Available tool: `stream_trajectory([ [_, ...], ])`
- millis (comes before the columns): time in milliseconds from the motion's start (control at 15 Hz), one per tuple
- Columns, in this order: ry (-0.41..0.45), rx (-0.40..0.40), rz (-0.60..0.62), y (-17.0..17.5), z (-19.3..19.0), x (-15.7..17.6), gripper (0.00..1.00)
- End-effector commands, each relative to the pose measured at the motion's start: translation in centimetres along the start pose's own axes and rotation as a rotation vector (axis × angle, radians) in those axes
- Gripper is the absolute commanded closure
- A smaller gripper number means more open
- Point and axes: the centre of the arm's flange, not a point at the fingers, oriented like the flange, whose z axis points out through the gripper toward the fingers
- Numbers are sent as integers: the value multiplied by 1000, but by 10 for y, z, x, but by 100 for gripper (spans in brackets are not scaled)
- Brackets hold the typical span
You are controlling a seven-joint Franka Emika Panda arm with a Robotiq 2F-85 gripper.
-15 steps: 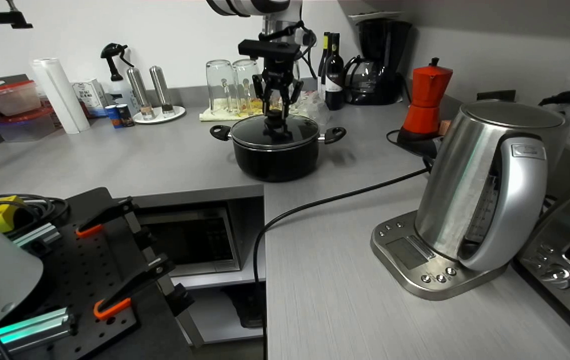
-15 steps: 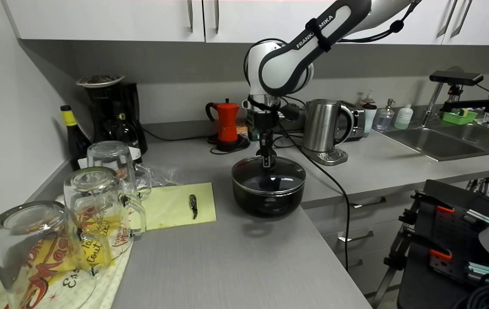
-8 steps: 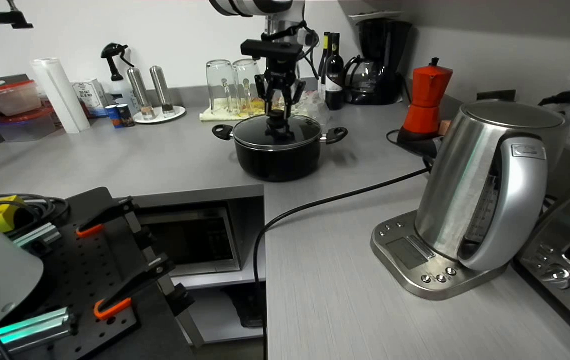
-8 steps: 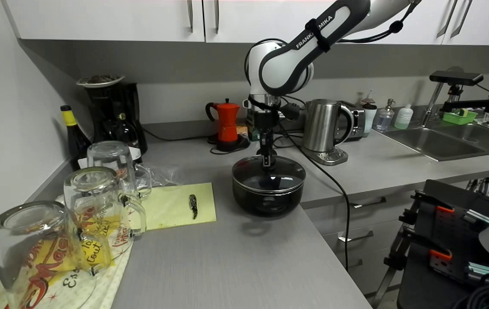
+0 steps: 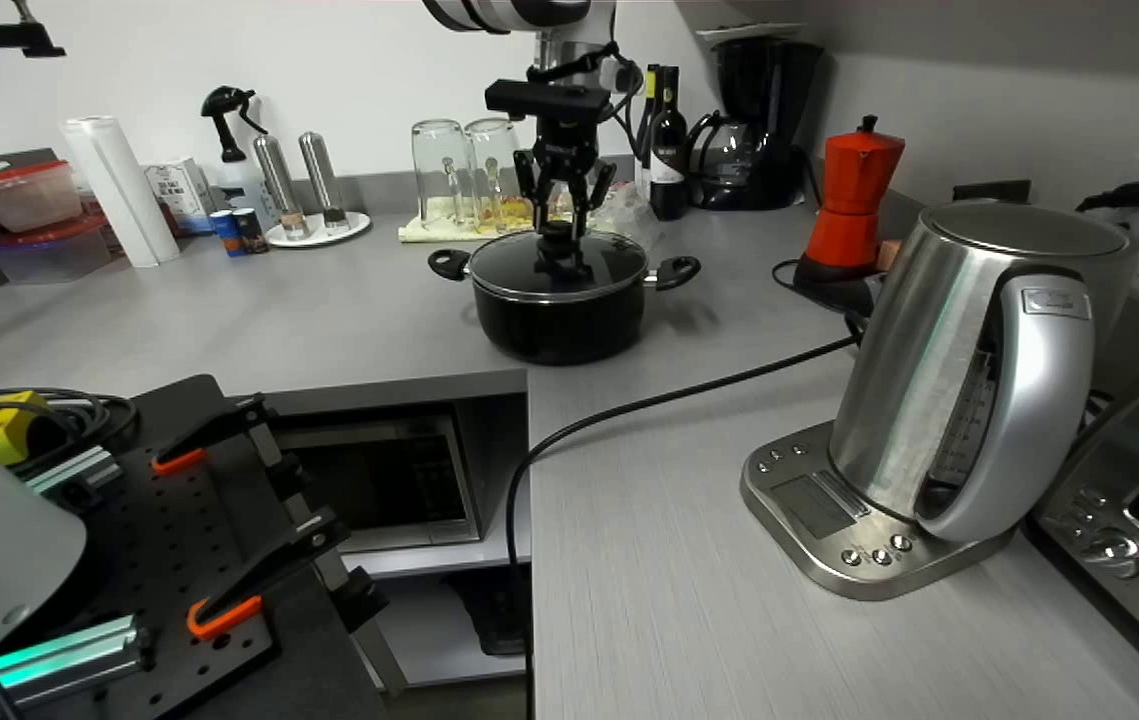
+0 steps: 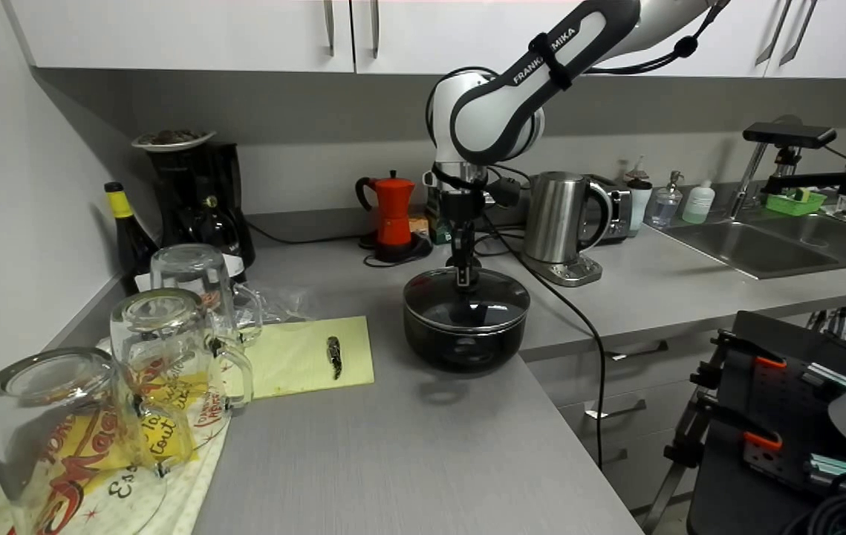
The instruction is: Pick up the lid and cover the pot
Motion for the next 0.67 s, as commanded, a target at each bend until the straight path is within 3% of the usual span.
stream_trajectory([
  [0,1,8,-19,5,-7,2,75],
  [67,1,8,-19,5,-6,2,68],
  [133,0,8,-19,5,-6,2,25],
  [267,0,8,-18,4,-6,2,18],
  [400,1,6,-17,5,-7,2,3],
  [600,3,5,-16,5,-8,1,0],
])
